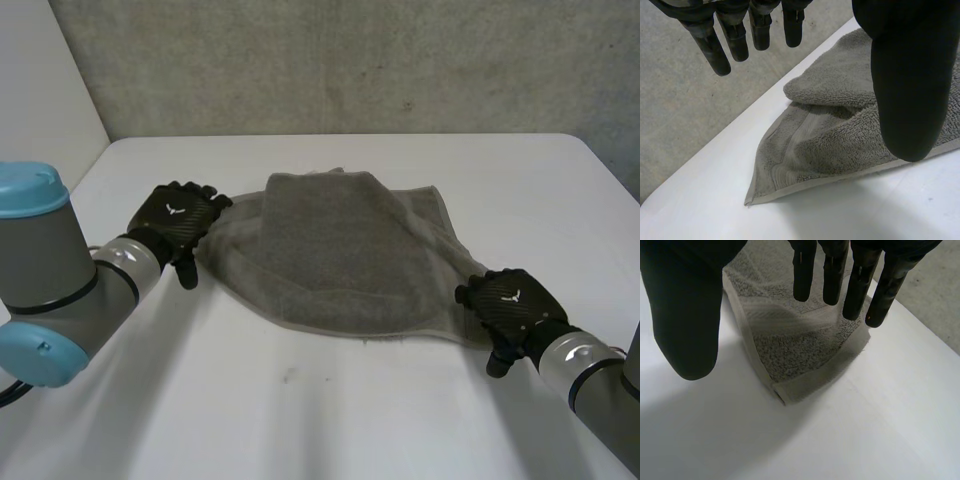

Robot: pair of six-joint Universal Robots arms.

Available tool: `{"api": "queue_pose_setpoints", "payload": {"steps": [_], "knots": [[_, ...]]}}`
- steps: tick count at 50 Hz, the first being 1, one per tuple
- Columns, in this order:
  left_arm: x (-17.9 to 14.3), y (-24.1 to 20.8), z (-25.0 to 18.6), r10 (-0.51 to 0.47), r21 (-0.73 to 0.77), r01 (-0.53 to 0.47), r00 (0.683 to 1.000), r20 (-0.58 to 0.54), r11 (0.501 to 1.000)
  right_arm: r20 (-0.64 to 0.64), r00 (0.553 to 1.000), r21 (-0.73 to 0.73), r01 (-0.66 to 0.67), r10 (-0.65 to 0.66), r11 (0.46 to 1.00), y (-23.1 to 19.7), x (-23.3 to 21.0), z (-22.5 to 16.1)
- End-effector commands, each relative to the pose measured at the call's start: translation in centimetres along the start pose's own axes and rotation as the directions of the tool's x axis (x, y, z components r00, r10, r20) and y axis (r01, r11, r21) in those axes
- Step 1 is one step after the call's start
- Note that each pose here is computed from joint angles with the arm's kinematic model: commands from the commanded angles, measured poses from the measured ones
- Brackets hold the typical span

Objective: Fold the towel.

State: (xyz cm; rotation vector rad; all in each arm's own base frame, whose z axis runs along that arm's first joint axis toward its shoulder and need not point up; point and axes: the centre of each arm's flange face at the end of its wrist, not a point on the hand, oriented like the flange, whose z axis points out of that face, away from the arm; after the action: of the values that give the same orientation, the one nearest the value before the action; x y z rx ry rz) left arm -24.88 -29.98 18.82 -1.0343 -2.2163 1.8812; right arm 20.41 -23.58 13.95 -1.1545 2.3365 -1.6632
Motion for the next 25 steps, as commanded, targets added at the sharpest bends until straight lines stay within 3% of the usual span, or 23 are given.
{"api": "queue_pose_setpoints", "payload": {"steps": [1, 6, 19, 25], "knots": [[-0.3, 0.1, 0.0, -0.002, -0.005, 0.002, 1.000, 0.011, 1.000, 0.001, 0.978, 0.044, -0.210, 0.210, 0.977, -1.0, 0.5, 0.8], [-0.3, 0.3, 0.0, -0.004, -0.010, 0.004, 1.000, 0.013, 1.000, 0.043, 0.955, 0.025, -0.295, 0.294, 0.955, -0.7, -0.4, 2.0], [-1.3, 0.9, -0.5, -0.016, -0.033, 0.017, 0.999, 0.037, 0.999, 0.117, 0.953, 0.013, -0.284, 0.281, 0.959, -0.7, -2.8, 5.0], [-1.2, 1.2, -0.8, -0.019, -0.045, 0.021, 0.999, 0.033, 0.999, 0.107, 0.960, 0.088, -0.269, 0.259, 0.959, -1.5, -2.5, 6.2]]}}
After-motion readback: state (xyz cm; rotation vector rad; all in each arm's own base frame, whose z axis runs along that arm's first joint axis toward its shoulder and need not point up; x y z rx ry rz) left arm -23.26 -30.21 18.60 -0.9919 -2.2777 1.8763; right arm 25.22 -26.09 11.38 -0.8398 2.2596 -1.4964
